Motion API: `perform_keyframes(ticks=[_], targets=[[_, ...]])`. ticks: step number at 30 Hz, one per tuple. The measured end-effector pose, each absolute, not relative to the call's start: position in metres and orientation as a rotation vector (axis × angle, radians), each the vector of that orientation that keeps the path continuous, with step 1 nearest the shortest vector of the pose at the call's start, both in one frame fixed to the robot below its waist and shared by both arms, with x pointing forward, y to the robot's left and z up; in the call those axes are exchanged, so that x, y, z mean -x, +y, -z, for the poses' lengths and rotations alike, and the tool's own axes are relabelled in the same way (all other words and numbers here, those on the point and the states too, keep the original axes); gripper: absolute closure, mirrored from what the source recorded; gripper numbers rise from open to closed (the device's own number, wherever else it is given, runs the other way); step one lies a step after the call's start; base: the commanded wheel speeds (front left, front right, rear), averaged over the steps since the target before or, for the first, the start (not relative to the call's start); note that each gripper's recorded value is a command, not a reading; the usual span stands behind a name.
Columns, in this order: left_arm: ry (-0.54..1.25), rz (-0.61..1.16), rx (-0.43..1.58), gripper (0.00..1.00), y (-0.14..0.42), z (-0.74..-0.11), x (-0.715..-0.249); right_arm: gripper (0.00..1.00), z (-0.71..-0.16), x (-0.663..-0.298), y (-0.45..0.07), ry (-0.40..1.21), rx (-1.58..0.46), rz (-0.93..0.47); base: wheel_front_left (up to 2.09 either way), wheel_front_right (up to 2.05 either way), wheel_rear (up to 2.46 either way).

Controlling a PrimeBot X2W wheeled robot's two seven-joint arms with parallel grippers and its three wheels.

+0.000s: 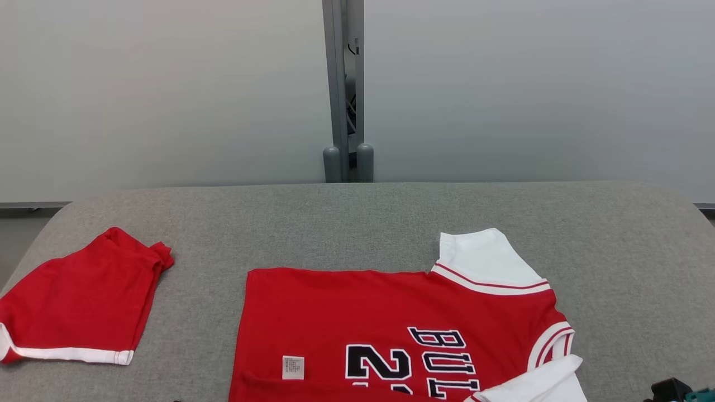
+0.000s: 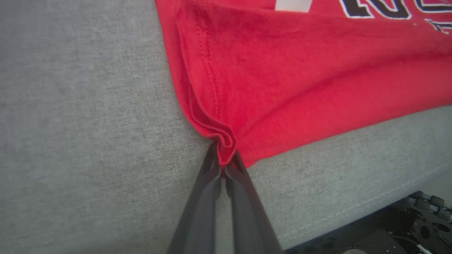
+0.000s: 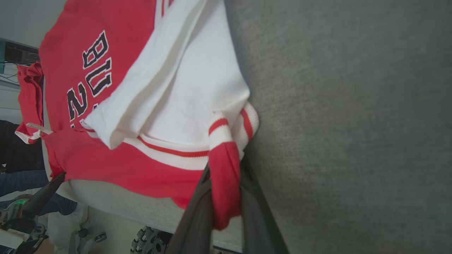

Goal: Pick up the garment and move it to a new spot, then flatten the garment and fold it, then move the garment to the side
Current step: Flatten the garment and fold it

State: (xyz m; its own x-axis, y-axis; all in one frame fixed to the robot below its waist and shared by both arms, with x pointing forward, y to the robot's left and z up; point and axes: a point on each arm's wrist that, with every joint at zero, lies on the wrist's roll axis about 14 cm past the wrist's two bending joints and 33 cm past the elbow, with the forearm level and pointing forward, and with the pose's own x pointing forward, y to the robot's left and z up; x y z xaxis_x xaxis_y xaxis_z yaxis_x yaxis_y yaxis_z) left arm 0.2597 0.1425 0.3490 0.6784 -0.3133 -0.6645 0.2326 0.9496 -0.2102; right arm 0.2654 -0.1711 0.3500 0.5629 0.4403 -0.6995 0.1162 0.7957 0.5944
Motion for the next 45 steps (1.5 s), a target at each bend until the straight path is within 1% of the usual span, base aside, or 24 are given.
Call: perform_keyframes(ticks=[7, 8, 9, 10, 13, 18, 21, 23, 25, 29, 31, 32, 33, 34, 37, 40, 43, 45], targets=[[0.826, 0.311, 0.119, 1.0, 0.144, -0.352, -0.243, 1.0, -0.348, -0.259, -0.175, 0.986, -0.652, -0.202, 0.0, 0.0, 0.0], [0.814, 0.304, 0.105, 1.0, 0.145, -0.356, -0.244, 0.58, -0.345, -0.259, -0.179, 0.987, -0.647, -0.184, 0.0, 0.0, 0.0], [0.803, 0.296, 0.095, 0.6, 0.147, -0.359, -0.246, 0.0, -0.343, -0.259, -0.18, 0.988, -0.649, -0.172, 0.0, 0.0, 0.0], [0.787, 0.28, 0.093, 0.0, 0.149, -0.362, -0.249, 0.0, -0.342, -0.26, -0.181, 0.987, -0.65, -0.166, 0.0, 0.0, 0.0], [0.781, 0.264, 0.094, 0.0, 0.151, -0.364, -0.247, 0.0, -0.345, -0.268, -0.185, 0.964, -0.659, -0.145, 0.0, 0.0, 0.0], [0.728, 0.205, 0.029, 0.0, 0.171, -0.375, -0.259, 0.0, -0.352, -0.29, -0.227, 0.876, -0.599, -0.026, 0.0, 0.0, 0.0], [0.581, 0.127, 0.003, 0.0, 0.187, -0.404, -0.288, 0.0, -0.374, -0.316, -0.243, 0.741, -0.553, 0.009, 0.0, 0.0, 0.0], [0.45, 0.088, -0.003, 0.0, 0.192, -0.429, -0.311, 0.0, -0.397, -0.339, -0.25, 0.62, -0.512, 0.012, 0.0, 0.0, 0.0], [0.337, 0.062, 0.034, 0.0, 0.189, -0.45, -0.327, 0.0, -0.422, -0.358, -0.253, 0.486, -0.463, 0.007, 0.0, 0.0, 0.0], [0.151, 0.056, 0.054, 0.0, 0.178, -0.479, -0.347, 0.0, -0.466, -0.381, -0.237, 0.248, -0.326, -0.059, 0.0, 0.0, 0.0], [0.077, 0.058, 0.067, 0.0, 0.172, -0.488, -0.354, 0.0, -0.482, -0.386, -0.226, 0.149, -0.277, -0.09, 0.0, 0.0, 0.0], [0.077, 0.058, 0.067, 0.0, 0.172, -0.488, -0.354, 0.0, -0.482, -0.386, -0.226, 0.149, -0.277, -0.09, 0.0, 0.0, 0.0], [0.047, 0.068, 0.066, 0.0, 0.167, -0.491, -0.356, 0.0, -0.489, -0.387, -0.219, 0.104, -0.265, -0.105, 0.0, 0.0, 0.0], [0.012, 0.085, 0.026, 0.0, 0.16, -0.493, -0.36, 0.0, -0.496, -0.387, -0.207, 0.052, -0.228, -0.132, 0.0, 0.0, 0.0], [0.012, 0.081, 0.057, 0.0, 0.152, -0.491, -0.362, 0.0, -0.5, -0.385, -0.201, 0.015, -0.202, -0.134, 0.0, 0.0, 0.0], [-0.004, 0.076, 0.087, 0.0, 0.141, -0.495, -0.365, 0.0, -0.5, -0.379, -0.191, -0.017, -0.252, -0.111, 0.0, 0.0, 0.0], [-0.068, 0.068, 0.032, 0.0, 0.141, -0.511, -0.368, 0.0, -0.511, -0.373, -0.179, -0.069, -0.25, -0.115, 0.0, 0.0, 0.0], [-0.065, 0.065, 0.015, 0.0, 0.138, -0.507, -0.363, 0.0, -0.511, -0.367, -0.168, -0.077, -0.225, -0.134, 0.0, 0.0, 0.0]])
